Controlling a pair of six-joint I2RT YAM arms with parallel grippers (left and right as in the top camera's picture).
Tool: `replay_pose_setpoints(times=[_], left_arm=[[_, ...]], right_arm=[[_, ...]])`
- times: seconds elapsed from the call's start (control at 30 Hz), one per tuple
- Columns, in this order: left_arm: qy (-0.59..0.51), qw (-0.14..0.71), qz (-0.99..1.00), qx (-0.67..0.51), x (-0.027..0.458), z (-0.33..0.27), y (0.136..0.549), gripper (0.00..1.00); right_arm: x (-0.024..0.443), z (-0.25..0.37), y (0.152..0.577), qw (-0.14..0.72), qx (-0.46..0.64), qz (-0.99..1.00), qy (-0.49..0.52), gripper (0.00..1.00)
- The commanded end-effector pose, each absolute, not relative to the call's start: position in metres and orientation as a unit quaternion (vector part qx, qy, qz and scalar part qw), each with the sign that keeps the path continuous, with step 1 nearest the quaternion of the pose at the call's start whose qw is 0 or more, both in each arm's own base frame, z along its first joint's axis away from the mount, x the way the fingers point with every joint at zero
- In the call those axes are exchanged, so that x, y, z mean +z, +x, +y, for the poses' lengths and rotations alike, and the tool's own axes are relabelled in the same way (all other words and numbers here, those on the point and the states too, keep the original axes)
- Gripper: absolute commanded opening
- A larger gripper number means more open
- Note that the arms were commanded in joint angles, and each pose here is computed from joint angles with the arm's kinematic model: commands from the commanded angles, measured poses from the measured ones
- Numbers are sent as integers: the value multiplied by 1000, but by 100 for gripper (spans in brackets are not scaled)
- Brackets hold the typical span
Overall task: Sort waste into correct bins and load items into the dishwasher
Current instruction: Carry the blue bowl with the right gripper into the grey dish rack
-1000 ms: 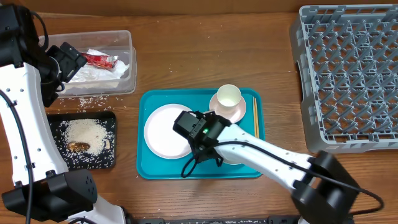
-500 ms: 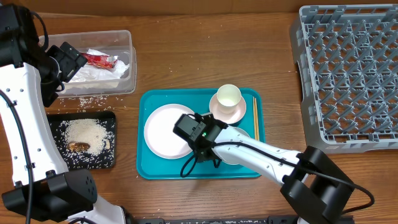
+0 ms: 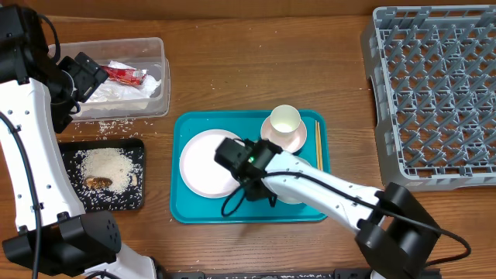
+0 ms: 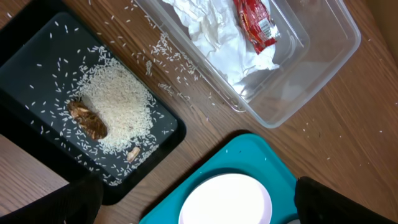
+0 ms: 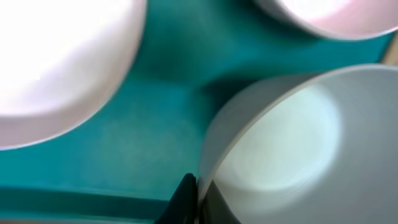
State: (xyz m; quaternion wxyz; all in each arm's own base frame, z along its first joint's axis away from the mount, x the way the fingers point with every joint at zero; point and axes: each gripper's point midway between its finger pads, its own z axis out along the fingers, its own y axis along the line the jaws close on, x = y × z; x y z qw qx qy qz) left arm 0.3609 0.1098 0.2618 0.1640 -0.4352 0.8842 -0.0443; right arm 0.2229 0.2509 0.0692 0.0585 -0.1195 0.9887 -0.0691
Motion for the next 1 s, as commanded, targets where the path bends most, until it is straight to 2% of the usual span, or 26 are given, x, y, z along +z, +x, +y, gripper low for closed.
replay_pose_setpoints(times=[0.0, 0.1, 0.23, 0.37, 0.43, 0.57, 0.7, 0.83, 0.97], left_arm=[[-434, 160, 886, -46, 258, 106, 365, 100], [-434, 160, 885, -46, 258, 106, 365, 100], [-434, 160, 885, -46, 258, 106, 365, 100], [-434, 160, 886, -46, 258, 106, 365, 100], [-434, 160, 886, -46, 258, 106, 365, 100], [-434, 160, 886, -46, 258, 106, 365, 100], [-434, 160, 886, -46, 258, 106, 365, 100], [-434, 160, 886, -46, 258, 106, 365, 100], [-434, 160, 886, -46, 258, 106, 365, 100]], right_arm=[[121, 266, 241, 93, -45, 986, -130, 4], [164, 257, 255, 122, -43, 983, -134, 4], [235, 212, 299, 204, -37, 975, -79, 4], [297, 135, 349, 268, 34, 963, -6, 4], [319, 74, 375, 297, 107, 949, 24, 4], [325, -42, 398, 329, 185, 915, 141, 4], [326, -136, 410, 379, 305, 850, 200, 4], [309, -211, 411, 415, 372, 798, 231, 4], [282, -258, 407, 427, 418, 762, 249, 4]])
